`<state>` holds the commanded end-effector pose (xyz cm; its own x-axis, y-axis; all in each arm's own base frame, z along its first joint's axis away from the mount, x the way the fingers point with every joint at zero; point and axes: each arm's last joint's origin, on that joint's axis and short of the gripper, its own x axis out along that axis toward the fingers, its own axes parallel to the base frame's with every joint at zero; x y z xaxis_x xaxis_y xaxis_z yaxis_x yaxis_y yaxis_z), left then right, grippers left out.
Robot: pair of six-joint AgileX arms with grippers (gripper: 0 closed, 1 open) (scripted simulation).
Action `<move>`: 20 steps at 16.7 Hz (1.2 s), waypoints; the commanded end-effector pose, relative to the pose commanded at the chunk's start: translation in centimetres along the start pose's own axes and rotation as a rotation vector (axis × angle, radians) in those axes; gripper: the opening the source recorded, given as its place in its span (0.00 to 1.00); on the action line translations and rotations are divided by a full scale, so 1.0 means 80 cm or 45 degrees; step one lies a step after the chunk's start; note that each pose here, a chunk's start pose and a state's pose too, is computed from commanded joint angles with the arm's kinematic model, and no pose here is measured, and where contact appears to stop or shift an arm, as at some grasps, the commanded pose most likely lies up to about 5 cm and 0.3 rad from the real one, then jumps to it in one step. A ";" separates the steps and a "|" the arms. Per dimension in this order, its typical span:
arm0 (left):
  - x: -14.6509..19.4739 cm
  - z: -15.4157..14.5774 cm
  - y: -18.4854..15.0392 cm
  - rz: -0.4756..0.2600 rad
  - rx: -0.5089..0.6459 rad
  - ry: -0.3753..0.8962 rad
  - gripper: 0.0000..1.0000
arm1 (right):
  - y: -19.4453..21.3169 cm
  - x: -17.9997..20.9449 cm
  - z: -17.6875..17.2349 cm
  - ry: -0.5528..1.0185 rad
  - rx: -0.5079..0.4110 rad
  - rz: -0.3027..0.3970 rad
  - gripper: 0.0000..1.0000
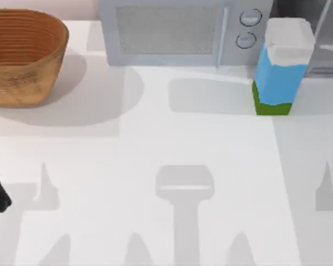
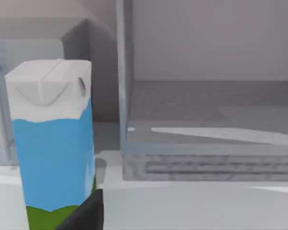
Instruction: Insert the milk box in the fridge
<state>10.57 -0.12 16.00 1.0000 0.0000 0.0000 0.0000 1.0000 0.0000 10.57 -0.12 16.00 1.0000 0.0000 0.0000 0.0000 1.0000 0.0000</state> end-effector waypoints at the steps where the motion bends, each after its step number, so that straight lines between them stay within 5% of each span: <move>1: 0.000 0.000 0.000 0.000 0.000 0.000 1.00 | 0.000 0.000 0.000 0.000 0.000 0.000 1.00; 10: 0.000 0.000 0.000 0.000 0.000 0.000 1.00 | 0.007 0.030 0.060 -0.050 0.009 -0.033 1.00; 15: 0.000 0.000 0.000 0.000 0.000 0.000 1.00 | 0.033 0.108 0.073 0.078 0.022 -0.007 1.00; 20: 0.000 0.000 0.000 0.000 0.000 0.000 1.00 | 0.076 0.201 0.036 0.196 0.022 -0.012 1.00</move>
<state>10.57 -0.12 16.00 1.0000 0.0000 0.0000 0.0000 1.0000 0.0000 26.65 5.97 18.86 0.9881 -0.0082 -0.1533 0.0108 0.9998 0.0161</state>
